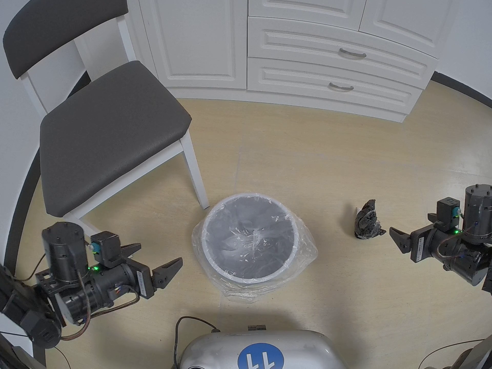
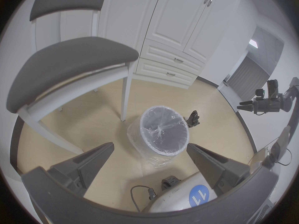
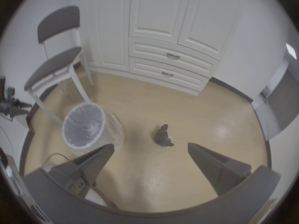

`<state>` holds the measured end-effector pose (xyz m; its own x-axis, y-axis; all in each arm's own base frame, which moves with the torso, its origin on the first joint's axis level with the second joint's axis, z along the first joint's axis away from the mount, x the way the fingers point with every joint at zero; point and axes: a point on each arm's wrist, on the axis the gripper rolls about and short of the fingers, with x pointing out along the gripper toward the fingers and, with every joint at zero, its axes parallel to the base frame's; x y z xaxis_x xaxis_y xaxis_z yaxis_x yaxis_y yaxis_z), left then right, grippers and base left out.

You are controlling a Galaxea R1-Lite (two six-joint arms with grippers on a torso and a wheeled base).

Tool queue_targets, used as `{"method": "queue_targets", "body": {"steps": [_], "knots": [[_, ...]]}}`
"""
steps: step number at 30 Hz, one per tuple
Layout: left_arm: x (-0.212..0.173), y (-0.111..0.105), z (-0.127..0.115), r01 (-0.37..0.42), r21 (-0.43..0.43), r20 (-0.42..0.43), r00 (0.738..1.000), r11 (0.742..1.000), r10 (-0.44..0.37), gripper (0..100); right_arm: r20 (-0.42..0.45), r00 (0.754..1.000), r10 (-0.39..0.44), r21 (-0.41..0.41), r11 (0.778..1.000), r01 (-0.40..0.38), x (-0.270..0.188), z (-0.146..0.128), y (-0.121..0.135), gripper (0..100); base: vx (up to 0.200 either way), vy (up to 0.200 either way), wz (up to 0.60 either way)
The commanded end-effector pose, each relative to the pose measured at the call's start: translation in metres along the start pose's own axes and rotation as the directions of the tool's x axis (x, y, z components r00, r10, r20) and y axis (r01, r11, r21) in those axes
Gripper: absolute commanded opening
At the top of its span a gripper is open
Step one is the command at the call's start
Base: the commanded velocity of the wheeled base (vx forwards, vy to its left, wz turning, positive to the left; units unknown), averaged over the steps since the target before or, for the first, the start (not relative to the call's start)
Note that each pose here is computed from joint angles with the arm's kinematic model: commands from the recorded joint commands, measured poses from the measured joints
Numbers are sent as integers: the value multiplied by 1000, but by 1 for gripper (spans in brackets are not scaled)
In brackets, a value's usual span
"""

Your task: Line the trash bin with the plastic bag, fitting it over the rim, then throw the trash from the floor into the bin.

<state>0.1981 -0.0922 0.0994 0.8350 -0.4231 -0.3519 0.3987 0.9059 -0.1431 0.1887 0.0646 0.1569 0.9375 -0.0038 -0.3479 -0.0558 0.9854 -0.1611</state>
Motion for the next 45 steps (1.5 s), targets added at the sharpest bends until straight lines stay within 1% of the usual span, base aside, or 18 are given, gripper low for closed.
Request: {"method": "queue_targets", "body": {"steps": [1, 6, 7, 8, 9, 11, 13, 15, 18, 20, 21, 24, 25, 26, 30, 34, 41, 45], "knots": [[-55, -4, 9, 20, 4, 111, 994, 1000, -20, 100, 46, 998, 32, 125, 991, -37, -23, 5, -8, 100, 0, 0, 0], [-71, -6, 19, 28, 8, 136, 990, 1000, -28, 100, 14, 999, -33, 128, 991, 31, -21, 1, -20, 100, 0, 0, 0], [-76, -9, 26, 36, 11, 153, 988, 999, -37, 100, -18, 997, -76, 130, 988, 77, -17, 2, -27, 100, 0, 0, 0], [-78, -10, 30, 42, 14, 158, 987, 999, -44, 100, -33, 995, -93, 132, 987, 96, -15, 6, -31, 100, 0, 0, 0], [-78, -10, 30, 42, 14, 158, 987, 999, -44, 100, -33, 995, -93, 132, 987, 96, -15, 6, -31, 100, 0, 0, 0], [-87, -14, 45, 54, 19, 182, 982, 998, -57, 100, -115, 987, -115, 132, 983, 130, -11, 19, -40, 100, 0, 0, 0], [-92, -16, 56, 55, 19, 189, 980, 998, -58, 100, -164, 979, -119, 150, 978, 144, -3, 35, -47, 100, 0, 0, 0], [-98, -18, 68, 56, 18, 192, 980, 998, -58, 100, -182, 980, -85, 196, 973, 121, 5, 52, -49, 100, 0, 0, 0], [-105, -20, 81, 56, 18, 192, 980, 998, -58, 100, -179, 984, -5, 248, 968, 50, 17, 73, -50, 100, 0, 0, 0], [-105, -20, 81, 56, 18, 192, 980, 998, -58, 100, -179, 984, -5, 248, 968, 50, 17, 73, -50, 100, 0, 0, 0], [-107, -21, 88, 59, 21, 197, 978, 998, -62, 100, -193, 980, 45, 263, 965, 7, 32, 78, -56, 100, 0, 0, 0], [-107, -23, 88, 68, 28, 194, 978, 997, -72, 100, -218, 968, 120, 279, 959, -56, 53, 72, -61, 100, 0, 0, 0], [-108, -24, 88, 69, 30, 192, 979, 997, -73, 100, -208, 965, 162, 295, 951, -96, 65, 74, -62, 100, 0, 0, 0], [-108, -24, 88, 67, 32, 194, 978, 997, -72, 100, -208, 964, 165, 297, 950, -98, 66, 74, -62, 100, 0, 0, 0], [-108, -23, 92, 56, 32, 207, 976, 998, -62, 100, -222, 961, 168, 352, 932, -81, 91, 70, -62, 100, 0, 0, 0], [-109, -23, 92, 55, 33, 208, 976, 998, -61, 100, -237, 959, 158, 365, 929, -63, 108, 64, -63, 100, 0, 0, 0], [-105, -23, 91, 56, 34, 196, 979, 998, -62, 100, -334, 930, 156, 376, 927, -21, 153, 40, -65, 100, 0, 0, 0], [-104, -23, 90, 54, 34, 190, 980, 998, -59, 100, -367, 916, 160, 393, 920, -4, 176, 29, -64, 100, 0, 0, 0]]}}
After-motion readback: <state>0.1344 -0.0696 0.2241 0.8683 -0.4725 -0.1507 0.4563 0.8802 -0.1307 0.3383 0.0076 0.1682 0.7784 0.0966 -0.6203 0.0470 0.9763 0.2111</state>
